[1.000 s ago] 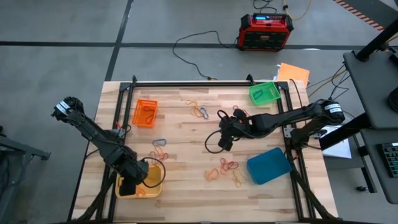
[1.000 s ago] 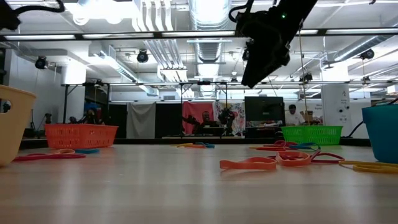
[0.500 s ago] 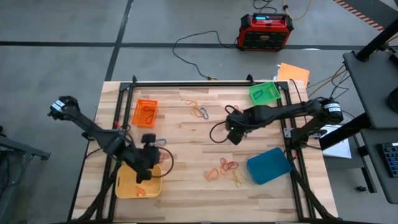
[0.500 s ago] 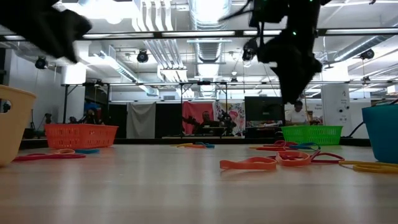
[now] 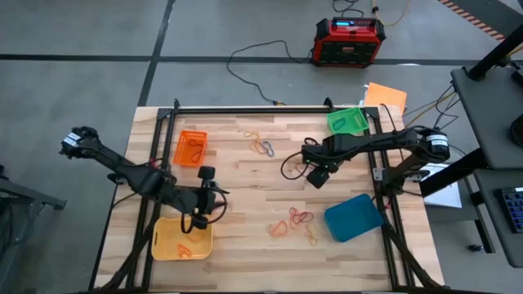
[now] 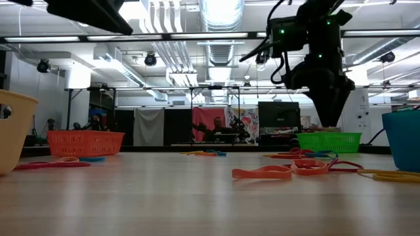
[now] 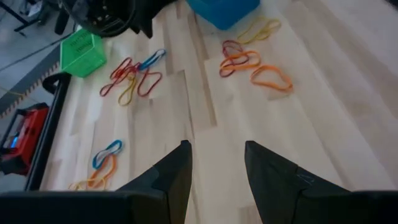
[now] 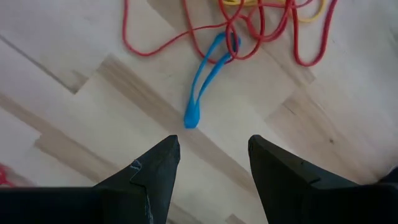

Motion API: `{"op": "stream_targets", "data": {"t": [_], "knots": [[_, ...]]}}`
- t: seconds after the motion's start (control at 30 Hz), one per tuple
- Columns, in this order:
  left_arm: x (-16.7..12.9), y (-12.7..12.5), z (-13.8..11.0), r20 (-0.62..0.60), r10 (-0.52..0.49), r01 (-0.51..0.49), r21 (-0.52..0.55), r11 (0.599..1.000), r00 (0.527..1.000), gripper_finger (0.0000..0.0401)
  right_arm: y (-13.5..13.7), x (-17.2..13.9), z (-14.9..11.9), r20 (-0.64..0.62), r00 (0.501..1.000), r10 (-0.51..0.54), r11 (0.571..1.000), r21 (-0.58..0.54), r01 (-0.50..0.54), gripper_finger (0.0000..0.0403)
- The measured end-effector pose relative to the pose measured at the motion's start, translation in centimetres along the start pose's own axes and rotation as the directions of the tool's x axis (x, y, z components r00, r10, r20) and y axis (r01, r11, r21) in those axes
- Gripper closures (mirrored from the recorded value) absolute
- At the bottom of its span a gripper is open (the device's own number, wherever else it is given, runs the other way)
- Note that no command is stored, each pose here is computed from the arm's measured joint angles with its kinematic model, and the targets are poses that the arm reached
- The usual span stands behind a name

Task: Sort rubber bands into baskets
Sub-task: Put the blue rubber band into the green bin

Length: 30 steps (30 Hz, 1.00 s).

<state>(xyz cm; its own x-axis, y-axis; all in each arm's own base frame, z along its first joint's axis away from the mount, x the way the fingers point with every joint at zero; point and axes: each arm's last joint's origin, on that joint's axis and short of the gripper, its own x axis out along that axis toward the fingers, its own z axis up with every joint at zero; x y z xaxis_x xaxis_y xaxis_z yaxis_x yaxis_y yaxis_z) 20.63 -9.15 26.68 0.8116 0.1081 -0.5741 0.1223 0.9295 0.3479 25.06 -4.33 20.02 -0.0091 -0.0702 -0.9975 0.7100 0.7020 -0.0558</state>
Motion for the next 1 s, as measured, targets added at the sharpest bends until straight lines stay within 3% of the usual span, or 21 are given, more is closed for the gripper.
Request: {"op": "stream_targets", "data": {"t": [0.27, 0.63, 0.83, 1.0], "knots": [[1.4, 0.9, -1.3, 0.025, -0.073, 0.073, -0.024, 0.997, 0.997, 0.0269, 0.0, 0.7, 0.2, 0.027, 0.999, 0.026, 1.000, 0.000, -0.026, 0.0216], [1.9, 3.3, -2.8, 0.084, -0.006, 0.007, -0.006, 1.000, 0.996, 0.0269, -0.4, 1.2, 0.6, 0.059, 0.997, 0.049, 0.999, 0.007, -0.049, 0.0216], [0.7, 5.1, -3.3, 0.111, 0.062, -0.058, -0.041, 0.997, 0.992, 0.0269, -1.9, -3.4, 2.4, 0.141, 0.990, 0.012, 1.000, -0.008, -0.011, 0.0216], [-0.3, 6.1, -4.3, 0.126, 0.111, -0.108, -0.031, 0.994, 0.986, 0.0269, -3.6, -8.1, 3.6, 0.300, 0.954, 0.022, 1.000, 0.014, -0.027, 0.0216]]}}
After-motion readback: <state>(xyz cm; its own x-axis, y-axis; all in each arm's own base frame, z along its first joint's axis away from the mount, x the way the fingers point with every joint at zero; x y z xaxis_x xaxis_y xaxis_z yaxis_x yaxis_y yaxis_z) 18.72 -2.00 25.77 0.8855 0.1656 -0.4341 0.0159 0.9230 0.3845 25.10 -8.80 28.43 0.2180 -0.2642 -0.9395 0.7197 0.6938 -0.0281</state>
